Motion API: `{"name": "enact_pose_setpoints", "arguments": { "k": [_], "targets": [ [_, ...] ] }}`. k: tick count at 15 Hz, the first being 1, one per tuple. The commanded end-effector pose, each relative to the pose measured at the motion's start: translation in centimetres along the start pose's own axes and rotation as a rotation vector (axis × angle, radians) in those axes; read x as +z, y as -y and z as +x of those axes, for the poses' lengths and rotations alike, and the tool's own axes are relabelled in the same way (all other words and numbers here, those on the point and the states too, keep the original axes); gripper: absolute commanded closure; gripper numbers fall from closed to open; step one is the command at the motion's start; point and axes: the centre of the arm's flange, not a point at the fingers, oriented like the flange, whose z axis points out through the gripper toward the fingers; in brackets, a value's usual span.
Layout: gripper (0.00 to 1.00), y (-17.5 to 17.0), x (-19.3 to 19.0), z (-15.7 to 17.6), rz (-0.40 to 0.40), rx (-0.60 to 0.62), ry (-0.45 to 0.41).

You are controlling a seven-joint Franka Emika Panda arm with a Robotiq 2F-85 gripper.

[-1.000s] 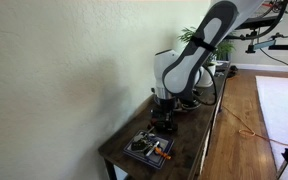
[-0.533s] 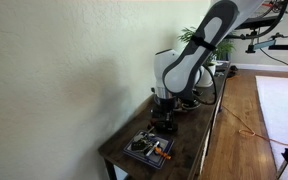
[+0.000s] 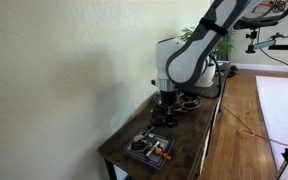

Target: Place the torch on the round tray

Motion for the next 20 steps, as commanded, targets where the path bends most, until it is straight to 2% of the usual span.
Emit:
{"name": "enact_pose_setpoints", "arguments": {
  "k": [1, 8, 15, 20],
  "targets": [
    [0.81, -0.2, -4.3, -2.5, -0.04, 0.004, -0.025],
    [0.81, -6.0, -7.7, -2.9, -0.139, 0.094, -0.051],
    [0.81, -12.7, -7.7, -2.6, -0.22, 0.191, -0.057],
    [0.81, -15.8, -6.2, -1.5, -0.25, 0.212, -0.06]
  ]
}}
